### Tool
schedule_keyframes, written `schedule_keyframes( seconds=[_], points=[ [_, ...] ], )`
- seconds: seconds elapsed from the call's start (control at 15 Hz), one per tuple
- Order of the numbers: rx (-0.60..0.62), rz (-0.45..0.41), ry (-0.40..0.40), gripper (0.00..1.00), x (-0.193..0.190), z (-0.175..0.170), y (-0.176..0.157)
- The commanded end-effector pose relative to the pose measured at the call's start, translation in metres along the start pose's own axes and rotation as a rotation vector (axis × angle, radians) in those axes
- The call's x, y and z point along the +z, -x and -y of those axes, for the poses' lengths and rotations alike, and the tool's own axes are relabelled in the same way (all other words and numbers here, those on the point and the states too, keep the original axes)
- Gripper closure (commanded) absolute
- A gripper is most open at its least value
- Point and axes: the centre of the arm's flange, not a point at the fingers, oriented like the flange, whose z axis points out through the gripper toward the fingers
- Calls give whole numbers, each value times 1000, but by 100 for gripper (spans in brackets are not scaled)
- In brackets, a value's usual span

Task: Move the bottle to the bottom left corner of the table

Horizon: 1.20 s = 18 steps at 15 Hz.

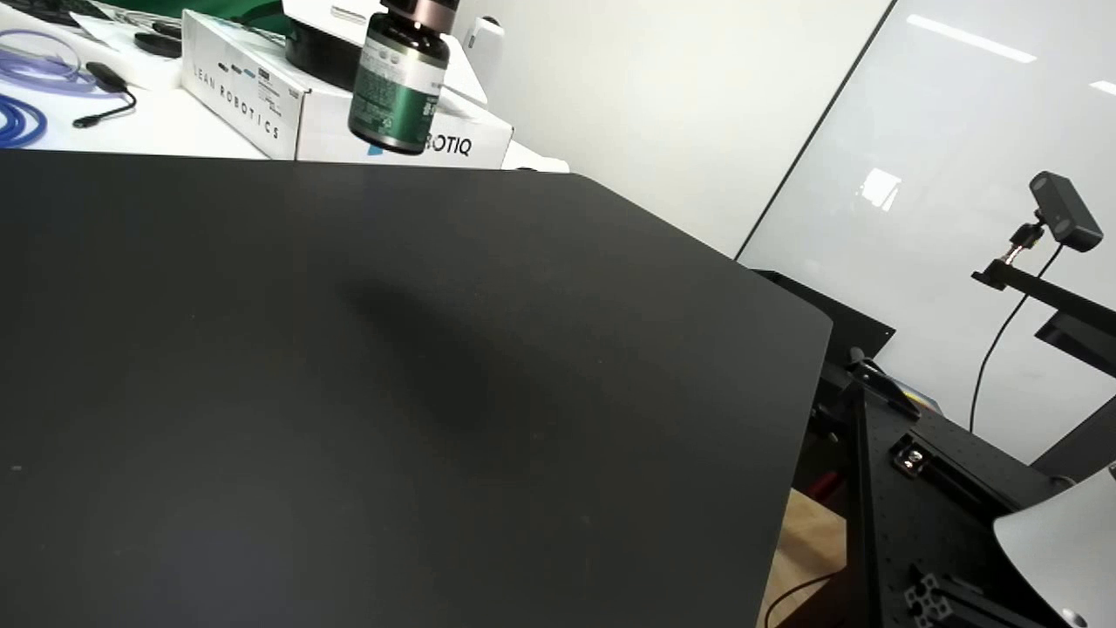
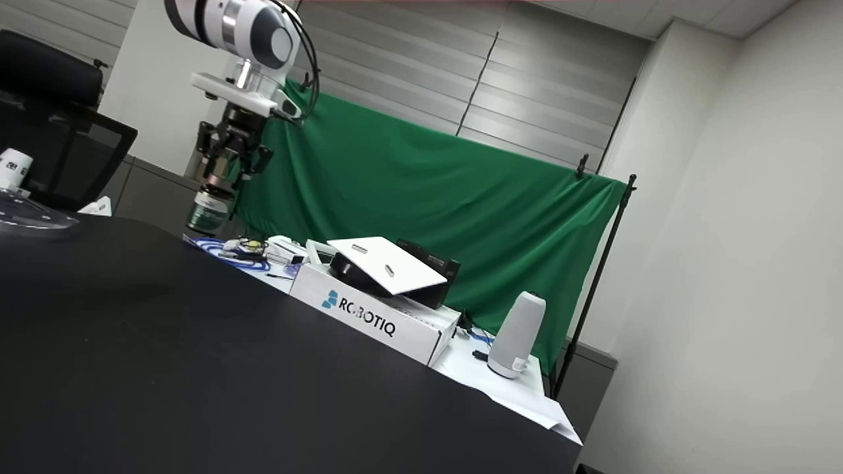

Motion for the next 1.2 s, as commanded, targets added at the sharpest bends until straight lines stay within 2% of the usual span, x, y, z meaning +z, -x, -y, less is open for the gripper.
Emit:
schedule_keyframes(
  seconds=[0.0, 0.2, 0.4, 0.6, 0.87, 1.13],
  points=[
    [-139, 35, -21, 64, -3, 71, 33],
    [-256, 78, -37, 64, 4, 123, 58],
    [-343, 89, -65, 64, 8, 152, 88],
    [-378, 54, -101, 64, 14, 163, 116],
    [-364, 36, -141, 64, 32, 169, 145],
    [-380, 34, -134, 64, 52, 173, 172]
  ],
)
